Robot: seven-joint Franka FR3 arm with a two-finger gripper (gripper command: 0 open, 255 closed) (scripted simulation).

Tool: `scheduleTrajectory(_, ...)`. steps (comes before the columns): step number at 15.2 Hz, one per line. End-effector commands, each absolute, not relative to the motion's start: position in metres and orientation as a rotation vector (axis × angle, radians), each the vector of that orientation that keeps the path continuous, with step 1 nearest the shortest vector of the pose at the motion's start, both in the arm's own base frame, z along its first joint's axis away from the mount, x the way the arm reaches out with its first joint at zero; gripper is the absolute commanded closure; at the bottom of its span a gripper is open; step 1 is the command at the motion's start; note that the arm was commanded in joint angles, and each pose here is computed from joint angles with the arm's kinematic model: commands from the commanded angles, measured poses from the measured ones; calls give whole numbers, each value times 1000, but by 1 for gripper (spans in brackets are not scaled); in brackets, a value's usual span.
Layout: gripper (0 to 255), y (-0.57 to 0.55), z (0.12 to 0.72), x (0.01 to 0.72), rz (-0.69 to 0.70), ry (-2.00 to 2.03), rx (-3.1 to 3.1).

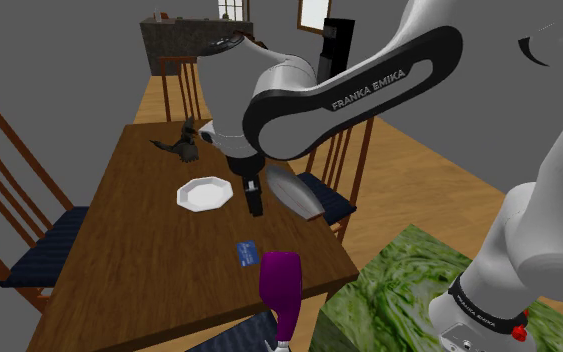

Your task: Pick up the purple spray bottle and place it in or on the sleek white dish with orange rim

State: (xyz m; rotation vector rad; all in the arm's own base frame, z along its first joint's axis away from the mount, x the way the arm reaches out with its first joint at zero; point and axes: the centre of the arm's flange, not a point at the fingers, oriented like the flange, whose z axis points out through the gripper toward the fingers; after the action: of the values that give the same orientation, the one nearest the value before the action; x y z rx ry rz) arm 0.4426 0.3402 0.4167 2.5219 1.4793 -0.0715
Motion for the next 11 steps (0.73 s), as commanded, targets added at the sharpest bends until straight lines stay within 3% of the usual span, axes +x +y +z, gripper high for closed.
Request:
scheduleTrajectory(1,0,340,414,443,-70,1479,2522)
scheduleTrajectory(7,0,340,414,443,-70,1479,2522)
scheduleTrajectory(8,255,340,414,443,-70,1479,2522)
scheduleTrajectory(11,255,340,414,443,-70,1479,2522)
